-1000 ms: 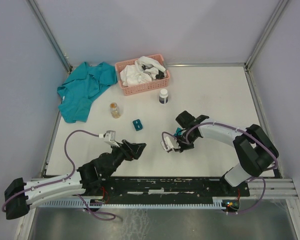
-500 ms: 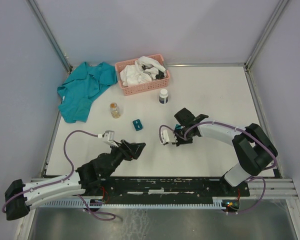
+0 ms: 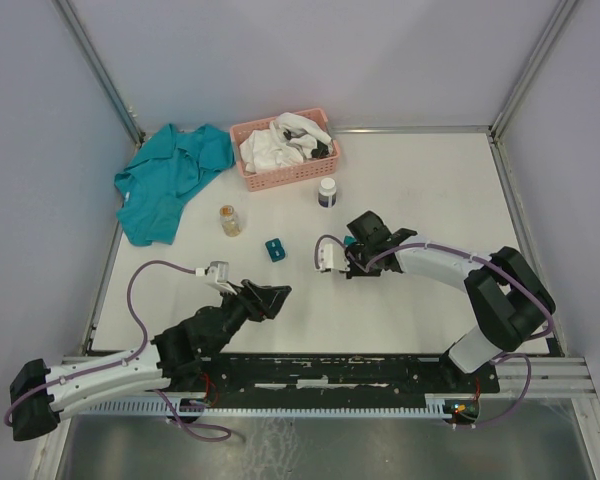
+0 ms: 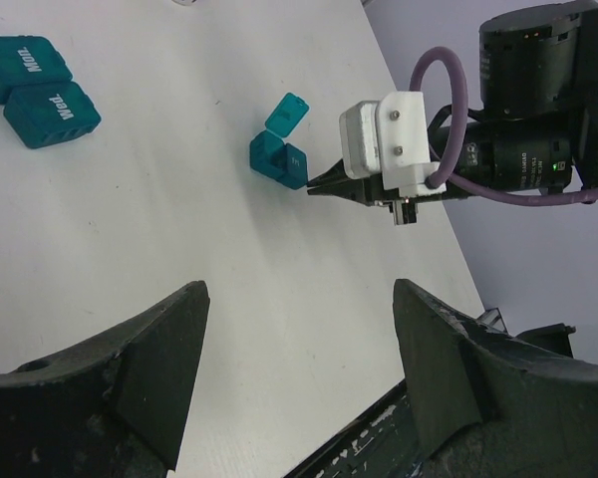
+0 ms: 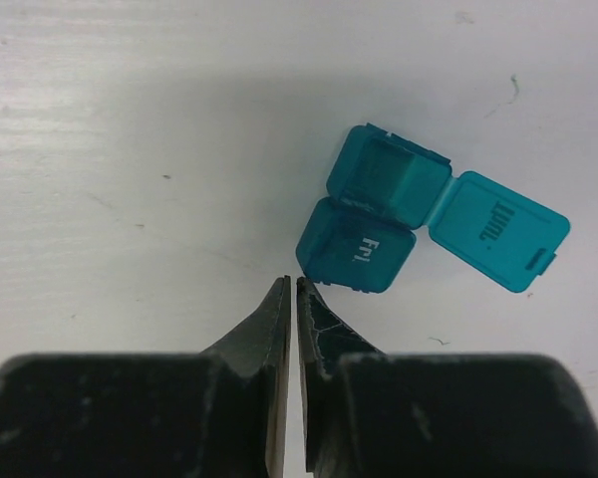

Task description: Sort the pills into containers

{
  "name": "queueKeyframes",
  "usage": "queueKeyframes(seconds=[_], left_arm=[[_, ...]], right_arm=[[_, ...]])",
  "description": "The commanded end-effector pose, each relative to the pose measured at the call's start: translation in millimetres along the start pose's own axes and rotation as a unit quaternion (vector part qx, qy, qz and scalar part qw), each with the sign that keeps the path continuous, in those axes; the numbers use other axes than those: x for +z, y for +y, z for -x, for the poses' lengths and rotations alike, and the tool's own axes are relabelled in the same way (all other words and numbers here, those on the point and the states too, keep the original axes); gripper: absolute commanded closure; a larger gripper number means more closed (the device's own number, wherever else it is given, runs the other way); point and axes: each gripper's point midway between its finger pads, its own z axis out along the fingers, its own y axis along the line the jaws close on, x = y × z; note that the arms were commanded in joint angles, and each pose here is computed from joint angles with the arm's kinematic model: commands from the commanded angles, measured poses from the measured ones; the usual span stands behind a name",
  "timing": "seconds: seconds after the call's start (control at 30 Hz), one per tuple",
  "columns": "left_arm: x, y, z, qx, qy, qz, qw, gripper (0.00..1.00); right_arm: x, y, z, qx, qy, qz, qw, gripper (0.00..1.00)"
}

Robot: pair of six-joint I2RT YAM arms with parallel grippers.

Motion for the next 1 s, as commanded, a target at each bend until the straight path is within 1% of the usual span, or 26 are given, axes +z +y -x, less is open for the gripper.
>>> queueKeyframes(seconds=[0.0, 0.1, 0.17, 0.27, 0.33, 0.4, 0.47, 0.53, 0.57, 0.6, 0.67, 0.7, 0.73, 0.77, 0.8, 0.87, 0.97], left_arm=[[2, -3, 6, 0.014, -0.01, 0.0, 1.0, 0.19], [2, -7, 10, 0.03, -0.012, -0.003, 0.999, 0.19], [2, -13, 17, 0.051, -0.016, -0.007, 0.999, 0.18], [3, -24, 30, 0.089, -0.023, -0.009, 0.996, 0.16], [5, -33, 42, 0.108, -0.033, -0.01, 0.994, 0.14], [9, -34, 56, 0.131, -0.05, 0.007, 0.99, 0.1], [17, -35, 72, 0.159, -0.057, 0.025, 0.985, 0.05], [29, -36, 95, 0.178, -0.051, 0.039, 0.982, 0.04], [36, -38, 108, 0.178, -0.044, 0.037, 0.982, 0.04], [43, -35, 123, 0.174, -0.041, 0.037, 0.983, 0.04], [55, -27, 147, 0.163, -0.032, 0.04, 0.985, 0.04], [60, -19, 157, 0.162, -0.029, 0.055, 0.985, 0.04], [64, -10, 167, 0.166, -0.028, 0.074, 0.983, 0.04], [68, 3, 174, 0.171, -0.025, 0.106, 0.979, 0.04], [71, 16, 181, 0.176, -0.023, 0.144, 0.974, 0.05], [72, 47, 191, 0.191, -0.01, 0.227, 0.955, 0.05], [74, 75, 207, 0.217, 0.0, 0.32, 0.922, 0.05]], right_arm=[[-13, -40, 11, 0.033, -0.009, -0.09, 0.995, 0.86], [-17, -45, 11, 0.04, -0.01, -0.102, 0.994, 0.85], [-21, -46, 11, 0.048, -0.016, -0.106, 0.993, 0.82], [-32, -47, 9, 0.062, -0.028, -0.1, 0.993, 0.81], [-43, -43, 11, 0.078, -0.056, -0.083, 0.992, 0.8], [-64, -43, 21, 0.125, -0.099, -0.069, 0.985, 0.78], [-94, -42, 37, 0.164, -0.146, -0.042, 0.975, 0.77], [-127, -50, 56, 0.202, -0.183, -0.032, 0.962, 0.72], [-147, -58, 69, 0.215, -0.21, -0.034, 0.953, 0.69], [-161, -61, 79, 0.227, -0.232, -0.03, 0.945, 0.63], [-187, -71, 99, 0.246, -0.274, -0.034, 0.929, 0.43], [-200, -74, 108, 0.256, -0.295, -0.035, 0.92, 0.32], [-210, -77, 116, 0.26, -0.311, -0.033, 0.913, 0.23], [-218, -74, 125, 0.257, -0.329, -0.019, 0.908, 0.17], [-223, -72, 130, 0.256, -0.34, -0.009, 0.905, 0.15], [-227, -68, 135, 0.261, -0.36, 0.003, 0.896, 0.12], [-219, -66, 124, 0.281, -0.397, 0.011, 0.874, 0.05]])
